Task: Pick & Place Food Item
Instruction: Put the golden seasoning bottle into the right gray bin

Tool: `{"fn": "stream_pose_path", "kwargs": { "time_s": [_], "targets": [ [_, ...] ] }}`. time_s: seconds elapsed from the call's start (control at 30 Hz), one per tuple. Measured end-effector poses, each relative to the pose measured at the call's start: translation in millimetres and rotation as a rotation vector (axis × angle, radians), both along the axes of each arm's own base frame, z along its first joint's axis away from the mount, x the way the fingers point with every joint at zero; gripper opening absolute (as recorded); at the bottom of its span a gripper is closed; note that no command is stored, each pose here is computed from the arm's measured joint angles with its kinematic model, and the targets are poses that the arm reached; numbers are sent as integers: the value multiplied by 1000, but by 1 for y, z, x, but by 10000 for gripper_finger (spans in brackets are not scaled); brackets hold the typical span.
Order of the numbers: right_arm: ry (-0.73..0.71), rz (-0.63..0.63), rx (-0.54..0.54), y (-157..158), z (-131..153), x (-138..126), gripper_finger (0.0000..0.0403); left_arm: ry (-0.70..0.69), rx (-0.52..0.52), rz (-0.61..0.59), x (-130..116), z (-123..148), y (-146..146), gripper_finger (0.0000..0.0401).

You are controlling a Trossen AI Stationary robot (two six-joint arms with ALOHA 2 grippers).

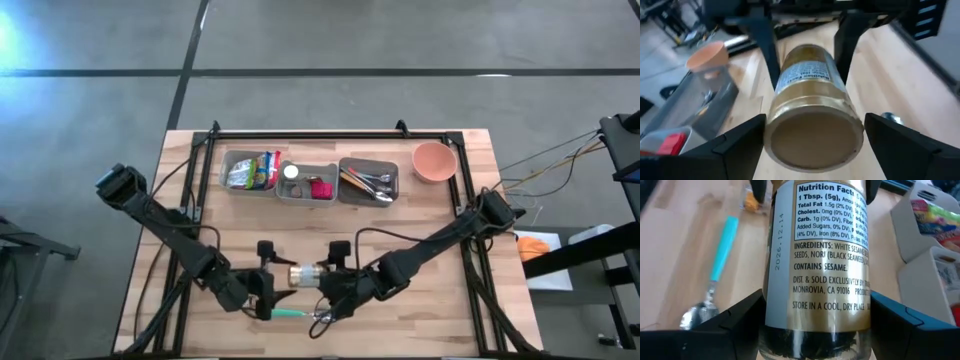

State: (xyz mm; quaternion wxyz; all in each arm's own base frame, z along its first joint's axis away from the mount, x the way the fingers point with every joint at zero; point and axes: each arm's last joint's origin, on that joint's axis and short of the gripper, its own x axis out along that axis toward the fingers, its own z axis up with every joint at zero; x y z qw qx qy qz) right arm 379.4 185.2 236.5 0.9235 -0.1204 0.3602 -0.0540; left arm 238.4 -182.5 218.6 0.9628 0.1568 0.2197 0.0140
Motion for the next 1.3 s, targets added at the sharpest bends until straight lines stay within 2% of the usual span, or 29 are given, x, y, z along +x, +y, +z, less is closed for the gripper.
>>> {"fn": "stream_pose_path", "kwargs": {
  "time_s": [0.37, 0.67, 0.8, 0.97, 1.3],
  "targets": [
    [-59, 101, 18, 11, 6, 2, 274, -22, -28, -123, 1, 5, -7, 337],
    [-72, 134, 28, 14, 7, 3, 274, -30, -53, -168, 2, 7, -9, 337],
    [-76, 136, 28, 14, 8, 4, 274, -38, -53, -169, 2, 8, -9, 330],
    [-81, 120, 33, 13, 8, 4, 274, -45, -48, -153, 2, 8, -9, 285],
    [-84, 103, 50, 13, 8, 4, 274, -56, -56, -114, 2, 8, -8, 281]
  ]
}}
